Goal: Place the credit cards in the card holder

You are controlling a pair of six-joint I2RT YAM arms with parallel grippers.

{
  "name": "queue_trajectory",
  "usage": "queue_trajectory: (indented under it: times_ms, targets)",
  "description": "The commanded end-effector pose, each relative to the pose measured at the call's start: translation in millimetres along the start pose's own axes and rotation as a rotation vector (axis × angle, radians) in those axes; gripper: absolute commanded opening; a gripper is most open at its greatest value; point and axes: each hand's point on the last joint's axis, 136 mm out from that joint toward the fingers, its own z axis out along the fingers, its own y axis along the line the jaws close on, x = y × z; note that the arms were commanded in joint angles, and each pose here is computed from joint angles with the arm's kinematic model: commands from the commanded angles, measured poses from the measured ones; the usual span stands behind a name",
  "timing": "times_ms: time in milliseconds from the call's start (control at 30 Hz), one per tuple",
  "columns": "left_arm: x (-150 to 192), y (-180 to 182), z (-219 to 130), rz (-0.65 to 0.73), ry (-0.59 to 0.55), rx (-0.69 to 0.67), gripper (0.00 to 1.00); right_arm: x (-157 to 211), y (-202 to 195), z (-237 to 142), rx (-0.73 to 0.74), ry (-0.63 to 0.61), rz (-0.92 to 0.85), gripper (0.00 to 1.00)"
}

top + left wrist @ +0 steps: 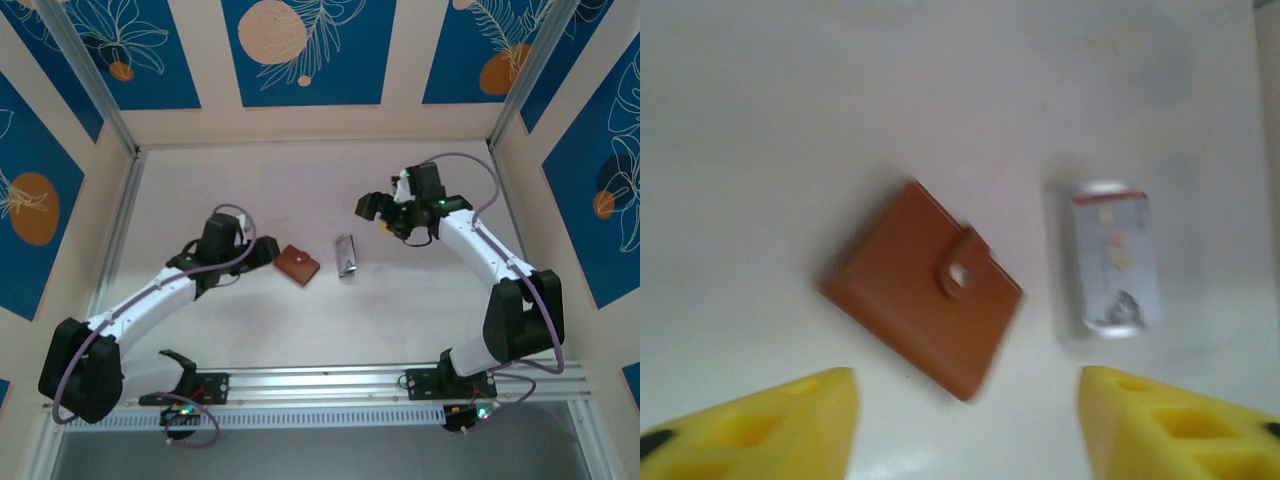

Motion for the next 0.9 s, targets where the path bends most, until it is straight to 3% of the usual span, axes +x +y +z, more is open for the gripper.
queue_trajectory:
  times_ms: [0,167,333,633,867]
  targets:
    - [19.9,0.7,19.8,-0.137,0.034,0.030,0.47,16.5,11.3,-0.5,0.065,0.031,-0.073,0.77]
    - [38.0,8.8,50.9,-0.174,0.089,0.025,0.34,42.0,32.3,10.7,0.099,0.086,-0.191,0.62]
    - [43.5,27.1,72.2,-0.197,0.101,-0.034,0.29,56.5,42.6,20.1,0.108,0.128,-0.250,0.58]
    - [23.7,51.2,93.0,-0.173,0.071,-0.110,0.28,78.0,54.6,48.8,0.180,0.171,-0.428,0.59]
    - [-3.0,55.1,102.2,-0.141,0.052,-0.126,0.27,73.7,47.5,76.5,0.285,0.195,-0.481,0.42]
